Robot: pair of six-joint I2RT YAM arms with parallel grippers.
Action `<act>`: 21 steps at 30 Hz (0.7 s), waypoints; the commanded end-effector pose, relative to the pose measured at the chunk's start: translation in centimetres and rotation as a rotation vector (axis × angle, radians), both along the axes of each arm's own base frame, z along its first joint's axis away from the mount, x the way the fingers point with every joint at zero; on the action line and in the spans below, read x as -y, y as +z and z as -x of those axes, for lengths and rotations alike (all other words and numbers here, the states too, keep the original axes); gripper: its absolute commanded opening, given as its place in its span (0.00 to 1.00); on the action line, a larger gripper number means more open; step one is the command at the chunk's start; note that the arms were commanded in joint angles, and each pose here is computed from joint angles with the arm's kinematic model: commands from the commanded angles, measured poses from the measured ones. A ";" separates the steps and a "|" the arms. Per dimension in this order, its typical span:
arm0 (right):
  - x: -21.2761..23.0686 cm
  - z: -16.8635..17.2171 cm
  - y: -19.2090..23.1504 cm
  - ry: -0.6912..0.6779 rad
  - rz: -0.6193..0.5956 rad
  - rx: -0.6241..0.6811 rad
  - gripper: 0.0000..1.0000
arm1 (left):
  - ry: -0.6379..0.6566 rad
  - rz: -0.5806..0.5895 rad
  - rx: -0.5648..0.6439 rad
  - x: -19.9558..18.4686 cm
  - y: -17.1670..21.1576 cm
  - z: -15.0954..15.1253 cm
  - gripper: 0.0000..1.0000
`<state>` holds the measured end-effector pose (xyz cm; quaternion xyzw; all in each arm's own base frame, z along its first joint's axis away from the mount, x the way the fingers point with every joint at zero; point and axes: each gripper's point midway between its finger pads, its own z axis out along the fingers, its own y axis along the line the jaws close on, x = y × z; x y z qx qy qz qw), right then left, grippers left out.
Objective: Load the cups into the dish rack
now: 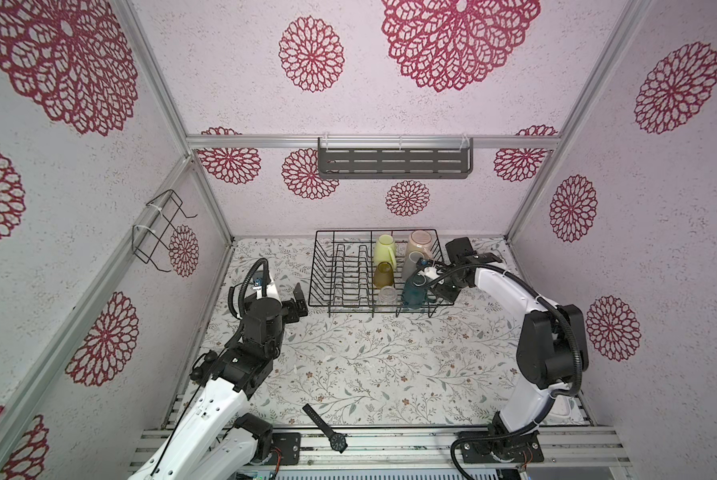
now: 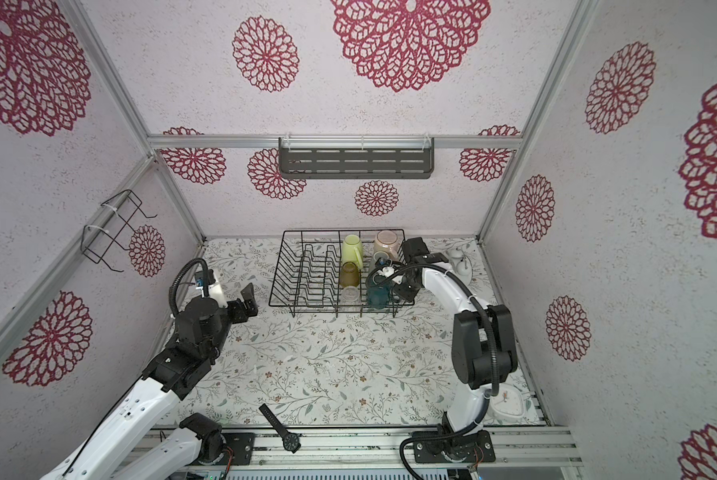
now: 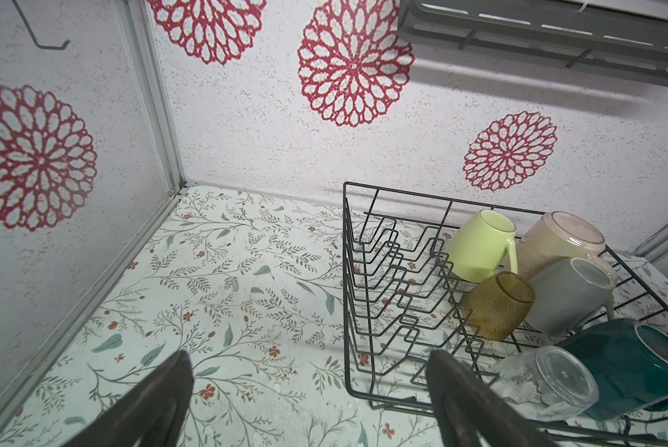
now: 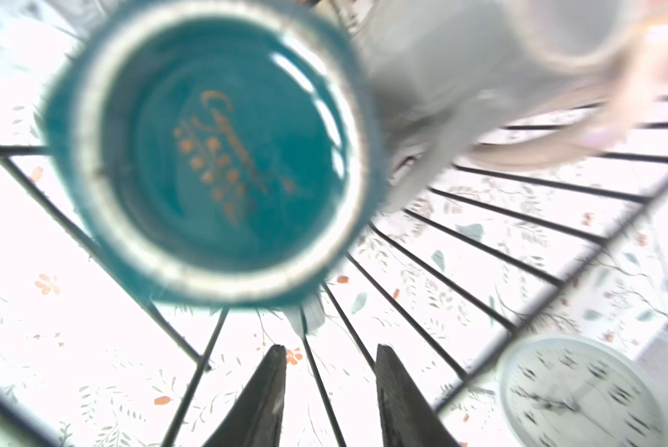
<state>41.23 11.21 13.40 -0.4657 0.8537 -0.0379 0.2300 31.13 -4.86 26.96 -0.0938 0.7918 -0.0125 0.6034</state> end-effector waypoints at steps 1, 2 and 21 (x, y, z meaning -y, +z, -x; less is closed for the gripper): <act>-0.3 0.0 4.3 -0.037 -0.090 0.107 0.45 | 0.063 0.027 -0.008 -1.2 1.2 0.2 0.97; -0.4 0.2 5.0 -0.045 -0.106 0.115 0.51 | 0.069 0.023 -0.014 -1.3 1.1 0.3 0.97; 9.5 4.8 12.0 -0.713 -0.620 0.972 0.99 | 0.237 -0.339 -0.071 -5.9 -3.4 -1.3 0.97</act>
